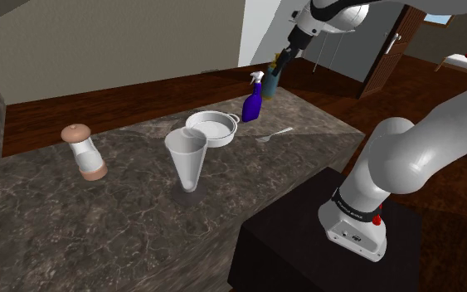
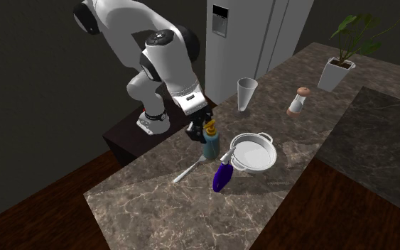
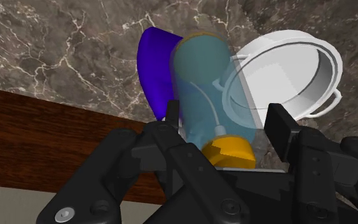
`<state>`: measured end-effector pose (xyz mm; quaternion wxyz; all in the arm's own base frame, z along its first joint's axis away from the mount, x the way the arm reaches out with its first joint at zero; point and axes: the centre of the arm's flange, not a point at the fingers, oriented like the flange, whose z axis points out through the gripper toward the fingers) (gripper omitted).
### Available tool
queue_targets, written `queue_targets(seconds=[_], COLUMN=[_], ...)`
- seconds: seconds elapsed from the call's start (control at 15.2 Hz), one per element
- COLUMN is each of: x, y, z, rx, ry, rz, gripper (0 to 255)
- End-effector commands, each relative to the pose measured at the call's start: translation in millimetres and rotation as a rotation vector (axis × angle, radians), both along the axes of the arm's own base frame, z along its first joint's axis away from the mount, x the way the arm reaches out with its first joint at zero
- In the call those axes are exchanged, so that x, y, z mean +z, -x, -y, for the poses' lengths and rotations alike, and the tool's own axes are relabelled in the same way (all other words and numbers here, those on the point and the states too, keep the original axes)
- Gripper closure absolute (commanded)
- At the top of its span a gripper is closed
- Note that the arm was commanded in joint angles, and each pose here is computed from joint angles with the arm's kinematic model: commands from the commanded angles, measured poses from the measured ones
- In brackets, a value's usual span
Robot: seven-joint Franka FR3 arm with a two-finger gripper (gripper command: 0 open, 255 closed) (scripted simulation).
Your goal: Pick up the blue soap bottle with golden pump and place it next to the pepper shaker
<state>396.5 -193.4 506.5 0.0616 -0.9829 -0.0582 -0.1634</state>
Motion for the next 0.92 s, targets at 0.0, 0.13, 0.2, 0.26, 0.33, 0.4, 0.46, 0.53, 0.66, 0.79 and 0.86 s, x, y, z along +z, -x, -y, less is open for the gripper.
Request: queue_targets(seconds=[0.0, 0.13, 0.2, 0.26, 0.33, 0.4, 0.46, 0.53, 0.66, 0.79, 0.86], x=[11, 22, 27, 33, 38, 43, 48, 54, 64, 75, 80], y=[1, 1, 1, 1, 1, 1, 1, 1, 1, 1, 1], z=[1, 1, 1, 1, 1, 1, 1, 1, 1, 1, 1], rx=[0.0, 0.0, 0.0, 0.0, 0.0, 0.0, 0.0, 0.0, 0.0, 0.0, 0.0], ry=[0.0, 0.0, 0.0, 0.0, 0.0, 0.0, 0.0, 0.0, 0.0, 0.0, 0.0], rz=[0.0, 0.0, 0.0, 0.0, 0.0, 0.0, 0.0, 0.0, 0.0, 0.0, 0.0], gripper=[255, 255, 255, 255, 255, 255, 255, 255, 255, 255, 255])
